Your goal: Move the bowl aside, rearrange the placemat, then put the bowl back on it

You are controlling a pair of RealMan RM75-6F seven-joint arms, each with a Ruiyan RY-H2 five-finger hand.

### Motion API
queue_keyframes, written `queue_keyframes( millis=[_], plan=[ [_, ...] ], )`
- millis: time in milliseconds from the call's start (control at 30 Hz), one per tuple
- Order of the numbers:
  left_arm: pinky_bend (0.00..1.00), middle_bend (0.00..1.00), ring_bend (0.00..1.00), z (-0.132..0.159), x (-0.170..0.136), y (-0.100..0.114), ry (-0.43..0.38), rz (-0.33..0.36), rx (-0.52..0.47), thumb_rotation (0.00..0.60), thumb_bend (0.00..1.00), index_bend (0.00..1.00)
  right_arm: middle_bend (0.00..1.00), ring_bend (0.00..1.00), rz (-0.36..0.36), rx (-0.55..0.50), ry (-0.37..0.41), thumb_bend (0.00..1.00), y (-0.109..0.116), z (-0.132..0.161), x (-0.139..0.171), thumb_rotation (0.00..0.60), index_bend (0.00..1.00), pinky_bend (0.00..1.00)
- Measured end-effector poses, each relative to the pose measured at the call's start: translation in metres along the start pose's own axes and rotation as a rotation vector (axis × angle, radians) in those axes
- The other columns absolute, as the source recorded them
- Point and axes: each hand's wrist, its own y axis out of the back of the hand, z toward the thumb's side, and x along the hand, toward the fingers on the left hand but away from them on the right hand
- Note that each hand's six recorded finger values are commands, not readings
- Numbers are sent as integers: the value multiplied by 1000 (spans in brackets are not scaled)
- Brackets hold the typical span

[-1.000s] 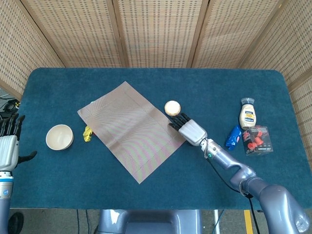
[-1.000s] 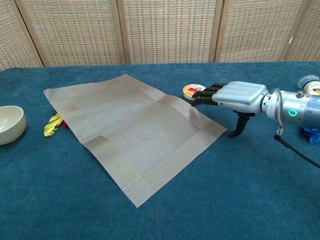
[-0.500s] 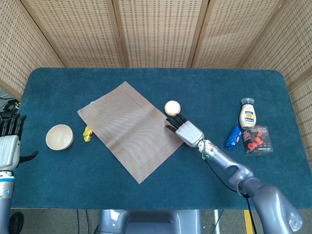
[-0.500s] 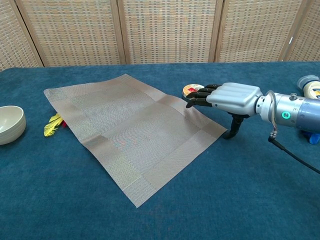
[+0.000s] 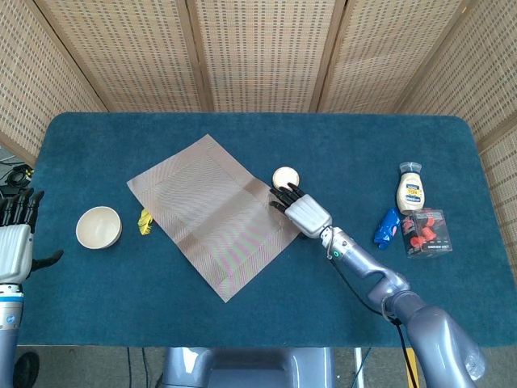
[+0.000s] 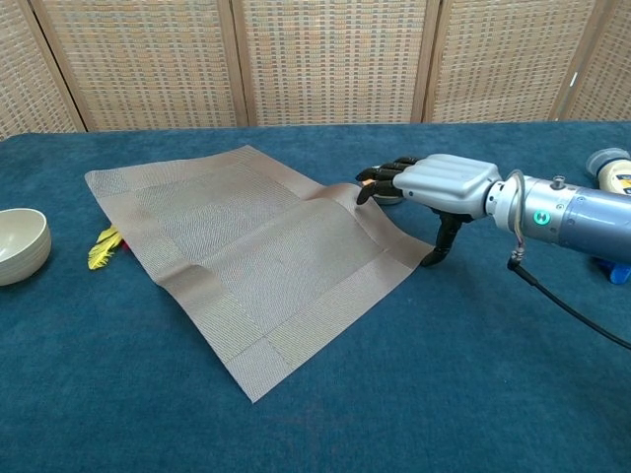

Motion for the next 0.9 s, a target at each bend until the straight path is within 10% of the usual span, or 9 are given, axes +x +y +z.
queue_keyframes(
  millis=[900],
  plan=[
    [0,0,0,2,-1,0,-14,-1,3,600,0,0,0,0,-2,-4,24,535,2,0,-2,600,397,96]
  ],
)
